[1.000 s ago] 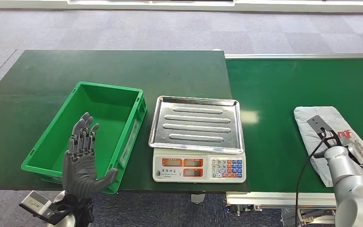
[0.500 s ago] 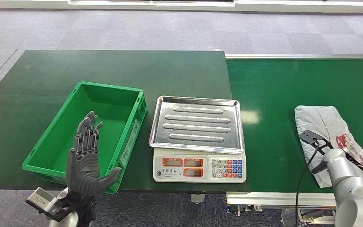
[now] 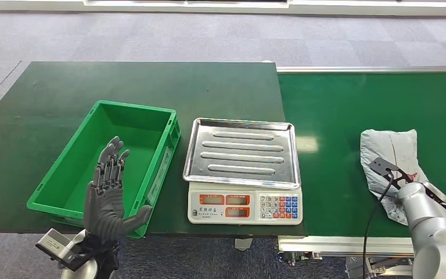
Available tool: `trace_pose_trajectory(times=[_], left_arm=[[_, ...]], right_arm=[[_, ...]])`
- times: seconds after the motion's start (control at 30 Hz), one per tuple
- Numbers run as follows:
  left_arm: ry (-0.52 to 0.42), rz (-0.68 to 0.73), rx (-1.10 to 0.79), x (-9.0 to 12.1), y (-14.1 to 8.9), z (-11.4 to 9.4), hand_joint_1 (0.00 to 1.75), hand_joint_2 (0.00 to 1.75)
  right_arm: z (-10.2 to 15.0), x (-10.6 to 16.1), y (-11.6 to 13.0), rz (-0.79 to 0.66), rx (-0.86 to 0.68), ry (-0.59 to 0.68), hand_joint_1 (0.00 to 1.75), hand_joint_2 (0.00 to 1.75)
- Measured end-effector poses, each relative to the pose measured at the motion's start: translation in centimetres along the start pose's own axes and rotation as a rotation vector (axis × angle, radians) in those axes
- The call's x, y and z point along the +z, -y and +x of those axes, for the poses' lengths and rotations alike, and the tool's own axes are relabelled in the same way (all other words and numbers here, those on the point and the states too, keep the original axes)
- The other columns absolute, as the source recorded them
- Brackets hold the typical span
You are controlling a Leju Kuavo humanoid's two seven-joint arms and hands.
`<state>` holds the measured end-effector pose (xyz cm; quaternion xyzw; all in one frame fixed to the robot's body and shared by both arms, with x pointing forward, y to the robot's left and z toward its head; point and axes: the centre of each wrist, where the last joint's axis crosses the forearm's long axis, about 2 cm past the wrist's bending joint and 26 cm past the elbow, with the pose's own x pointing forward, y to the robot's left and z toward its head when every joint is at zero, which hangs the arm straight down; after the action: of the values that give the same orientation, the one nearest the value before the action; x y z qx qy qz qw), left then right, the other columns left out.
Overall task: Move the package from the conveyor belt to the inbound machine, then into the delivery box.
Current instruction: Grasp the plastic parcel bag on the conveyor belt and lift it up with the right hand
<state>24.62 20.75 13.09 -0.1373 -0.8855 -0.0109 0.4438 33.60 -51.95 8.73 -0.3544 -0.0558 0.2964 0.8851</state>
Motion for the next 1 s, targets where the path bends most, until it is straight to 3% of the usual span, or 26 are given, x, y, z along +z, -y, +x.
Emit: trace_pose_trajectory(times=[0.27, 0.37, 0.57, 0.73, 0.87, 1.0], left_arm=[[0.007, -0.004, -0.001, -0.4, 0.0, 0.0, 0.0, 1.75], [0.008, -0.001, -0.004, -0.3, 0.0, 0.0, 0.0, 1.75], [0.025, 0.039, -0.031, 0.5, -0.4, 1.0, 0.0, 1.75], [0.035, 0.049, -0.038, 0.7, -0.6, 1.5, 0.0, 1.75], [0.039, 0.063, -0.049, 0.9, -0.8, 1.6, 0.0, 1.75], [0.049, 0.068, -0.055, 0.7, -0.8, 1.6, 0.0, 1.75]], right_arm=[[0.0, 0.0, -0.2, 0.03, 0.019, 0.009, 1.75, 1.75], [-0.1, -0.1, -0.3, -0.038, -0.032, 0.069, 1.75, 1.75], [1.8, 1.0, 0.4, -0.386, -0.345, 0.599, 1.75, 1.75], [3.3, 1.8, 0.4, -0.439, -0.416, 0.697, 1.75, 1.75], [5.2, 3.4, 0.1, -0.618, -0.559, 0.975, 1.75, 1.75], [7.5, 6.7, -0.7, -0.821, -0.743, 1.166, 1.75, 1.75]])
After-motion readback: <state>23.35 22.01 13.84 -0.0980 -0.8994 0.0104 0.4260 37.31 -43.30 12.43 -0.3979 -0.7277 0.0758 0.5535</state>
